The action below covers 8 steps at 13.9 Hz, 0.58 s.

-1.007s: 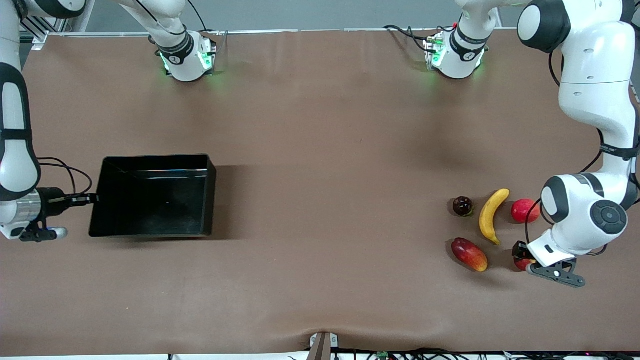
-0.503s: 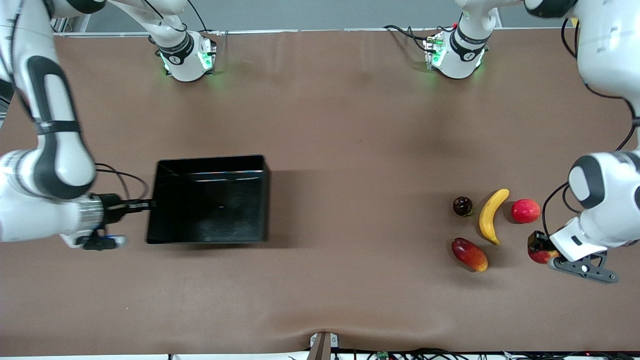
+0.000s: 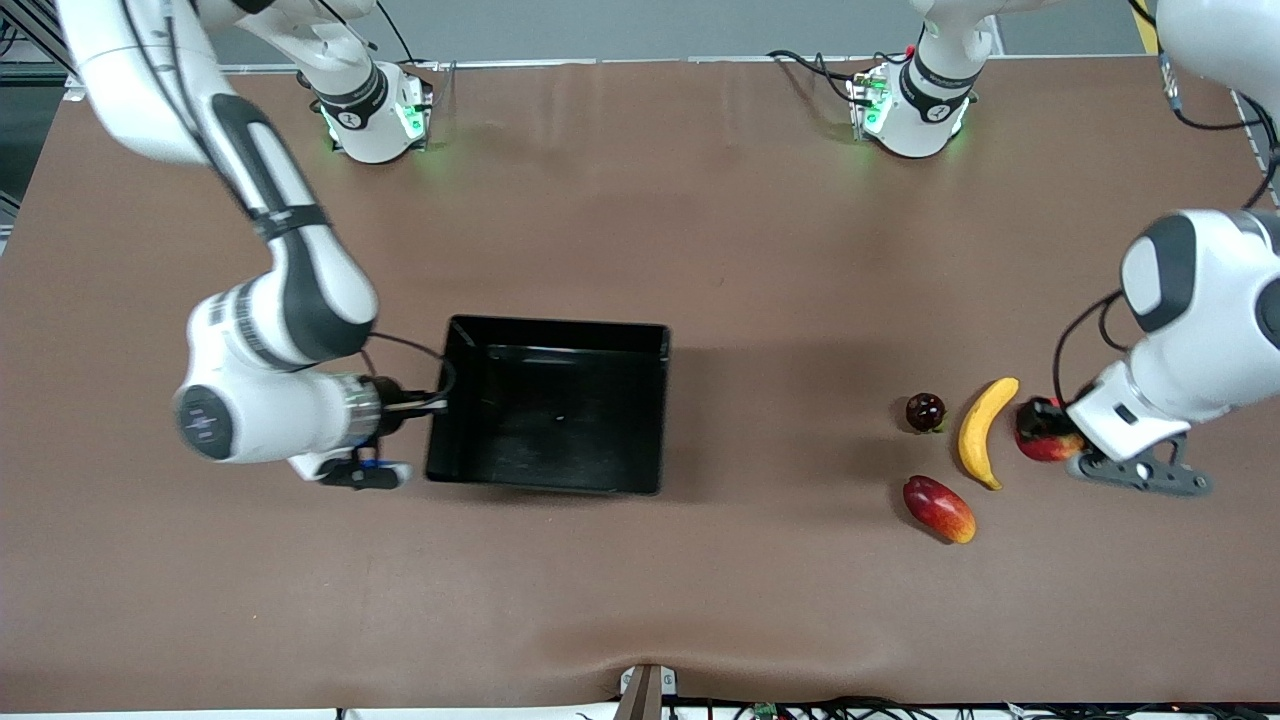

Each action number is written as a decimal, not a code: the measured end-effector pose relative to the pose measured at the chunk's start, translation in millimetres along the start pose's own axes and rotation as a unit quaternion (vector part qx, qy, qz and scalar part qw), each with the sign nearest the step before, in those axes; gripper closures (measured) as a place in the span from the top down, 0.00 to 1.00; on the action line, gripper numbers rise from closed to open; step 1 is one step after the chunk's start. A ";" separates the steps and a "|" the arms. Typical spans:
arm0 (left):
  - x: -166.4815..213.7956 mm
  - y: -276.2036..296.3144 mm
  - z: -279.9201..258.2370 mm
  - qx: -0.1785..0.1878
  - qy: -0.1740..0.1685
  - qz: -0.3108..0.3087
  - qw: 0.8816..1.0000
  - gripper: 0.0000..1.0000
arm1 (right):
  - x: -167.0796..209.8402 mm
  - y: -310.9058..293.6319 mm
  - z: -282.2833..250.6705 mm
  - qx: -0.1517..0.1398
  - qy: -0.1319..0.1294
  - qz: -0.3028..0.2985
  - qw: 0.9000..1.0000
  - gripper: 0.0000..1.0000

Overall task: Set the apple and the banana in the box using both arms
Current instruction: 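Drag the box with the right gripper while the left gripper lifts the apple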

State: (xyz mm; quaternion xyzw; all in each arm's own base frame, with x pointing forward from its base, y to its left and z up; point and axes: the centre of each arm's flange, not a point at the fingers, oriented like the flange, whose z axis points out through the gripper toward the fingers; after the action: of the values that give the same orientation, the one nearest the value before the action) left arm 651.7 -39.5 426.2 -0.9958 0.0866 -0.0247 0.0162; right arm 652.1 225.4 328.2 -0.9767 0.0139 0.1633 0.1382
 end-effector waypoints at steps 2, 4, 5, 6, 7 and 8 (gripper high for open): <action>-18.0 29.8 -15.2 0.000 -0.005 -0.010 1.000 0.68 | -6.3 -22.9 22.2 -0.007 -0.005 -0.015 1.000 0.06; -36.1 53.9 -26.5 -0.012 -0.008 -0.030 0.999 0.68 | -12.9 -39.2 46.4 -0.014 -0.015 -0.027 0.999 0.06; -44.3 62.0 -28.8 -0.021 -0.011 -0.038 0.999 0.68 | -16.0 -48.0 58.4 -0.016 -0.014 -0.029 0.999 0.06; -51.3 69.0 -29.4 -0.026 -0.014 -0.043 0.999 0.68 | -19.5 -58.1 70.3 -0.018 -0.009 -0.025 0.999 0.06; -56.8 77.5 -28.0 -0.028 -0.018 -0.049 0.998 0.68 | -23.5 -69.2 82.2 -0.019 -0.004 -0.017 1.000 0.06; -60.7 89.5 -26.0 -0.029 -0.022 -0.054 0.998 0.68 | -26.8 -79.8 93.0 -0.020 0.000 -0.010 1.000 0.06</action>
State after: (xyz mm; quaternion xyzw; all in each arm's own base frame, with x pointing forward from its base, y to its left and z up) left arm 575.3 -117.8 446.1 -0.9994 0.0335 -0.0011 -0.0122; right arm 603.2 327.2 273.5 -0.9794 0.0006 0.1625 0.1201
